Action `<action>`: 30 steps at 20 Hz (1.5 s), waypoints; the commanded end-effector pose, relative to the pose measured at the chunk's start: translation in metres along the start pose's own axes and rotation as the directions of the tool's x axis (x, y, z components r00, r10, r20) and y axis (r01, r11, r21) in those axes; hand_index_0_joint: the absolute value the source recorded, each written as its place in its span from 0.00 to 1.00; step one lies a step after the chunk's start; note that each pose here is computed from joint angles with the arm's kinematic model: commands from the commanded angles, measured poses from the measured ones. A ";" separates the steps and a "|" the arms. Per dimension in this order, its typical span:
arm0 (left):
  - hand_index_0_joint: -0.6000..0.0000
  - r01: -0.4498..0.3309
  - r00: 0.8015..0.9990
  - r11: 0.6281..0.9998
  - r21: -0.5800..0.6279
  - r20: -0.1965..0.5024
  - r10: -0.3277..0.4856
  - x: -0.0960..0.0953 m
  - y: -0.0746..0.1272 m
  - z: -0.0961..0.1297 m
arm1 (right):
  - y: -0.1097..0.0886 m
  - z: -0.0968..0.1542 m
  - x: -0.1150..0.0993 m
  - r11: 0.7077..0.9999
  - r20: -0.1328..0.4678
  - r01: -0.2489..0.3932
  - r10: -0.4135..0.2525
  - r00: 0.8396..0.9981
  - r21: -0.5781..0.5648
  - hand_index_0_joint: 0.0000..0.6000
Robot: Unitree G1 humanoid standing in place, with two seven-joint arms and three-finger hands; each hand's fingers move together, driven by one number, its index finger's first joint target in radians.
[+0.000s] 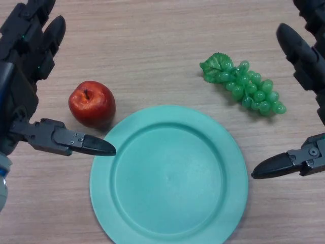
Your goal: Pick up the red apple and place it on the plate
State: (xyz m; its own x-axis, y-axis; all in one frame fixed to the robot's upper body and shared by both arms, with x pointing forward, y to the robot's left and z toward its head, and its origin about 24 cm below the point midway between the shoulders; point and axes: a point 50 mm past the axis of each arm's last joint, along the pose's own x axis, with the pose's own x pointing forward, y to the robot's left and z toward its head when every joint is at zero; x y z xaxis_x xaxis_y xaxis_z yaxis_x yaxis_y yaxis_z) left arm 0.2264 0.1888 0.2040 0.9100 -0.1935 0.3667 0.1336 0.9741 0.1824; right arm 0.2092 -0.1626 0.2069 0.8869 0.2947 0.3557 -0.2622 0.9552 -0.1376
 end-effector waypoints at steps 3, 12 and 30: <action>1.00 -0.062 0.975 0.994 0.094 0.220 0.040 -0.006 0.010 0.030 | -0.004 0.033 -0.005 0.998 0.226 0.022 -0.009 0.974 -0.055 0.00; 1.00 -0.043 0.981 0.998 0.054 0.190 0.032 -0.005 0.008 0.023 | -0.010 0.032 -0.005 0.997 0.212 0.047 -0.033 0.977 -0.062 0.00; 1.00 -0.098 0.994 0.969 0.228 -0.032 0.108 0.045 0.027 -0.097 | -0.018 0.033 -0.015 0.995 0.221 0.075 -0.060 0.973 -0.060 0.00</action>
State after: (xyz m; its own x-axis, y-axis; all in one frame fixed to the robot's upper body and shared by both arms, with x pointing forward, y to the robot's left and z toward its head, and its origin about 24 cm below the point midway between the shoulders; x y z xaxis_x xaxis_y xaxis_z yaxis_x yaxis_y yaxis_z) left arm 0.3103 0.2083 0.0930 0.9914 -0.0676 0.1120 0.0319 0.9552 0.2943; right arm 0.2049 -0.1816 0.2055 0.9096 0.2163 0.3548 -0.1838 0.9752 -0.1233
